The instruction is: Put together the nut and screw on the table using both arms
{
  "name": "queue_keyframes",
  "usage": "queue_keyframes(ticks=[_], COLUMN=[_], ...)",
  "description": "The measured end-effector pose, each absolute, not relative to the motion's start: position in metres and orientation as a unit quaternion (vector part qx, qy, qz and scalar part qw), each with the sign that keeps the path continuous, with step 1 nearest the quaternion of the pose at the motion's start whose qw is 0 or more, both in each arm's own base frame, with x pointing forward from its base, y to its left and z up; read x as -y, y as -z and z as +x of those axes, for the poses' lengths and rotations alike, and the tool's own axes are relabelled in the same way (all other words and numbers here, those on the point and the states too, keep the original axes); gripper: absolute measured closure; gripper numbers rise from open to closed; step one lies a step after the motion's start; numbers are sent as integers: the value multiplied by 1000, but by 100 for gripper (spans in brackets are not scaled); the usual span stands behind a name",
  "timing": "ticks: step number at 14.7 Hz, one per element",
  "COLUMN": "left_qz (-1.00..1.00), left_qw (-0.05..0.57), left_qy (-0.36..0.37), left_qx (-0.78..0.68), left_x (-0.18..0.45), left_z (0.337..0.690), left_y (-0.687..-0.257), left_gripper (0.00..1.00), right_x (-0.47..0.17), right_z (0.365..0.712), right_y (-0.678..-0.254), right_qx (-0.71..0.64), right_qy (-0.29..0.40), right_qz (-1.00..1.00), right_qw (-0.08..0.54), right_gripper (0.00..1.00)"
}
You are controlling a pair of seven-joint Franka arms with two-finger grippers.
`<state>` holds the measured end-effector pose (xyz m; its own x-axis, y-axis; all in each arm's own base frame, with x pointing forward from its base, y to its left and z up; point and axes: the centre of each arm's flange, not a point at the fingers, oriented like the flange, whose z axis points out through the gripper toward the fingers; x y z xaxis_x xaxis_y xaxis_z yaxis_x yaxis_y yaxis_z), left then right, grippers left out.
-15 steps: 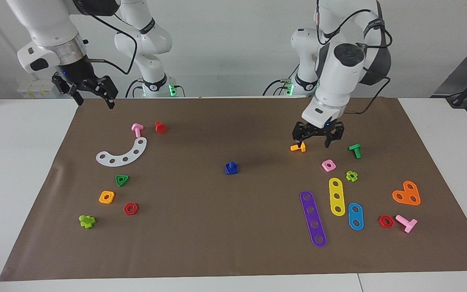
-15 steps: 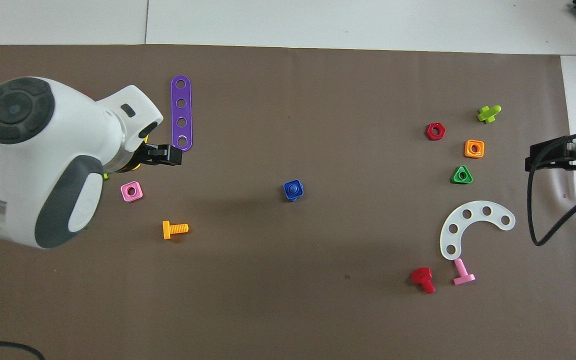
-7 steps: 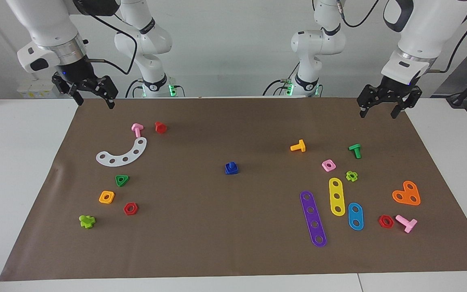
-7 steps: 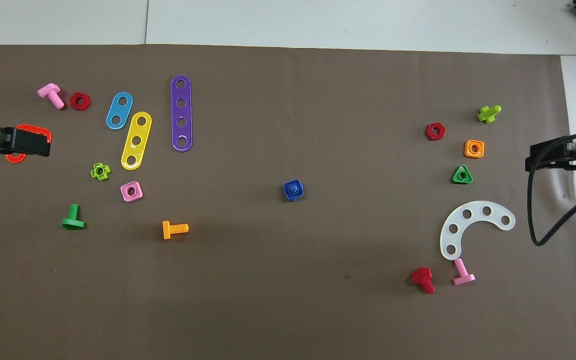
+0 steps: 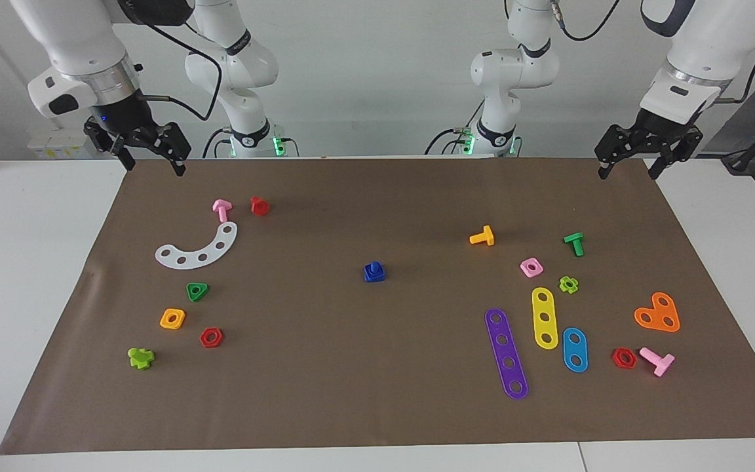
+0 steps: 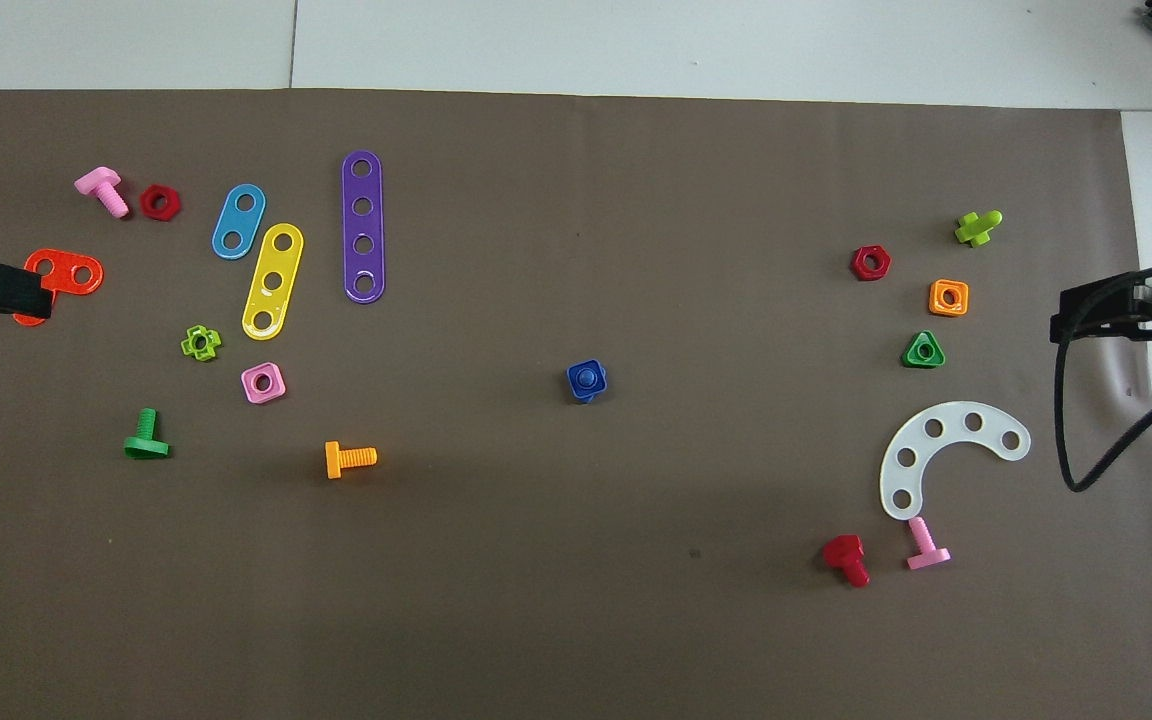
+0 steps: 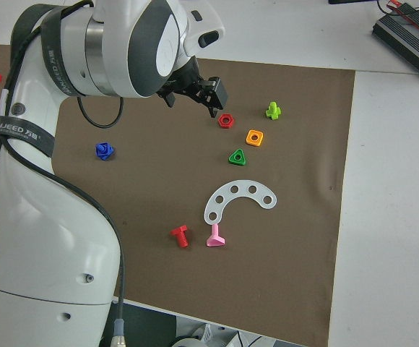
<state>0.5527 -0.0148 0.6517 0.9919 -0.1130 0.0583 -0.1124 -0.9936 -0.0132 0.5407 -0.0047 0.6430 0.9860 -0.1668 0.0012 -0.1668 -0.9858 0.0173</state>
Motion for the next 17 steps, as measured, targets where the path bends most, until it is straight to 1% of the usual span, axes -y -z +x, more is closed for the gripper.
queue_keyframes(ticks=[10, 17], left_qz=[-997, -997], left_qw=[4, 3], left_qy=[-4, -7], left_qx=[-76, -82], left_x=[17, 17], left_z=[543, 542], left_y=[-640, -637], left_gripper=[0, 0], right_x=[5, 5], right_z=[541, 541], right_y=[-643, -643], right_qx=[84, 84], right_qy=[0, 0], right_qz=[996, 996], right_qw=[9, 9], right_gripper=[0, 0])
